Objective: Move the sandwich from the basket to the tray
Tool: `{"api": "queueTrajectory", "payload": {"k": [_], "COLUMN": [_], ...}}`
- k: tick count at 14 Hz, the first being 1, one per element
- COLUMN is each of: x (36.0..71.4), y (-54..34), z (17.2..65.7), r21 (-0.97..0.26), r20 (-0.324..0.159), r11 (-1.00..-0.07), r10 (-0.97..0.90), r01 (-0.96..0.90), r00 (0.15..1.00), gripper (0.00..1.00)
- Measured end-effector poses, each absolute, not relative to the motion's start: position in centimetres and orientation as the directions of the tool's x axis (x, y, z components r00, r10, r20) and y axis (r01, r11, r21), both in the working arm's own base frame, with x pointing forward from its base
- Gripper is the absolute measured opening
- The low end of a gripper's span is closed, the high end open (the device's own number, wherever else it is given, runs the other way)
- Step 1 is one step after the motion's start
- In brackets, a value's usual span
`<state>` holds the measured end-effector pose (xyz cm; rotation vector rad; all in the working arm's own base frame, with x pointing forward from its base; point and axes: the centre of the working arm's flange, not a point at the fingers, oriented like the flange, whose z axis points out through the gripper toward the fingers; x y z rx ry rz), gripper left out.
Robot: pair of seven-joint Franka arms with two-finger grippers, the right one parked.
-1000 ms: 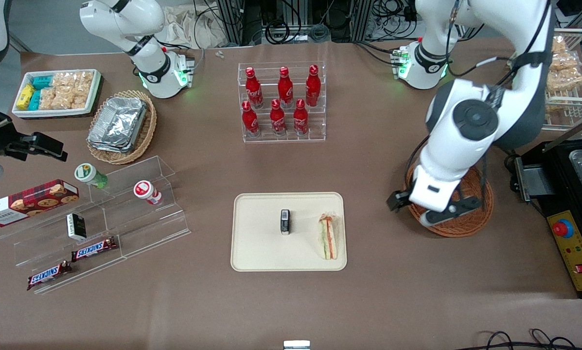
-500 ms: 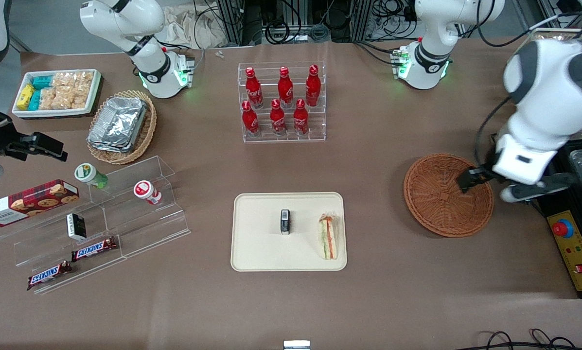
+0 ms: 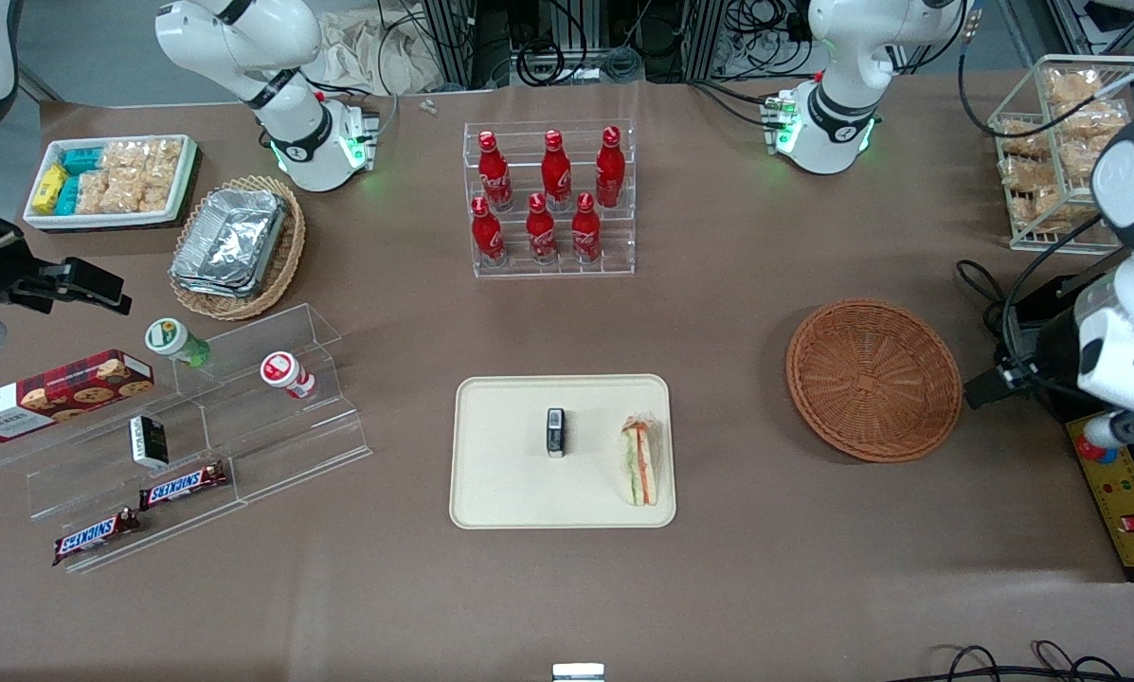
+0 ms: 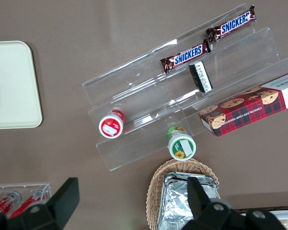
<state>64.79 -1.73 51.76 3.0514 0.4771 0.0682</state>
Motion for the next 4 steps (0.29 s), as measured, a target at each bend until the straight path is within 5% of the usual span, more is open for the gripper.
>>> {"api": "queueTrajectory", "payload": {"k": [4], "x": [65.4], "y": [1.4], "z": [50.4], "r21": [0.08], "r20": [0.017], "r11": [-0.96], "r10": [0.27], "r01": [0.268], "r00": [0.963], "gripper": [1.0]}}
